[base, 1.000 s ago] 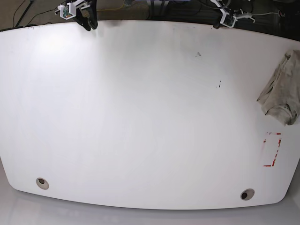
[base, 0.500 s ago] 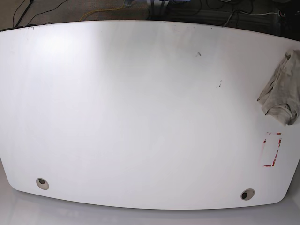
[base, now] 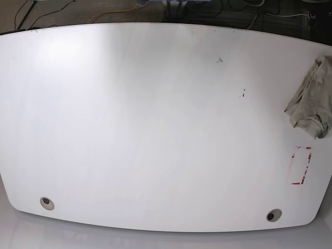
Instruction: Layout the t-shirt on the table in an organized manner, then fold the t-shirt properly
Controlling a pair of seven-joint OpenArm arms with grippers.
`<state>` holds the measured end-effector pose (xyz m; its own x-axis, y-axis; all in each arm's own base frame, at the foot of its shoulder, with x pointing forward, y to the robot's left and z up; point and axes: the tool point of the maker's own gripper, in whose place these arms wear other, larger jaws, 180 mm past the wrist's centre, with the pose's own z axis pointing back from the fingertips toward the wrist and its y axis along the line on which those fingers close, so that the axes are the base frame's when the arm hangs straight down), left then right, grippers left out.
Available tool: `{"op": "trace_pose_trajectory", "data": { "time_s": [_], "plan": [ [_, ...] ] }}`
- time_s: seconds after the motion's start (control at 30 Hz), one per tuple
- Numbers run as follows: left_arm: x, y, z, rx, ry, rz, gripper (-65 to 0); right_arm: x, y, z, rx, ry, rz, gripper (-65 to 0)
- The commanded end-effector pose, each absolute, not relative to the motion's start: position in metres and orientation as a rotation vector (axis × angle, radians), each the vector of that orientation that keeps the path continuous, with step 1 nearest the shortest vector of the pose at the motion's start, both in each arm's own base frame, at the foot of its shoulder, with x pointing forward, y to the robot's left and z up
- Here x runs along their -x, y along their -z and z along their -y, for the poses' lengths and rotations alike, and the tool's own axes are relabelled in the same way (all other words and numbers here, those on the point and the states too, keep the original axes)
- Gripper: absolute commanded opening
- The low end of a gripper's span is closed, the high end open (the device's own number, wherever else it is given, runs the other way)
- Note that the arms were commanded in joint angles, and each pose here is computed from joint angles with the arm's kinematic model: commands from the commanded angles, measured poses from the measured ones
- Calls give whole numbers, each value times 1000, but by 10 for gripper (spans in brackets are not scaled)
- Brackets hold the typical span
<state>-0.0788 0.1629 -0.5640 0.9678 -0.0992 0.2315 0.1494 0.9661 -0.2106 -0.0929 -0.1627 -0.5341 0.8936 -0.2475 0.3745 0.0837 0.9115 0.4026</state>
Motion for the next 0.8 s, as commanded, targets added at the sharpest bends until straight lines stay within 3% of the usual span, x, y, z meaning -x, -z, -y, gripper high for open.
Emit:
{"op": "trace_pose_trajectory", "data": {
  "time_s": [0.0, 0.33, 0.57, 0.77],
  "plan": [
    [80, 572, -160, 246, 112, 200, -650, 93, 543, 170, -381, 194, 426, -601],
    [75, 611, -155, 264, 32, 113, -650, 77, 580, 166, -351, 204, 375, -601],
    [73, 635, -174, 139, -29, 41, -650, 66, 603, 165, -340, 245, 330, -601],
    [66, 643, -174, 128, -49, 21, -650, 63, 618, 158, -342, 239, 275, -601]
  ]
}}
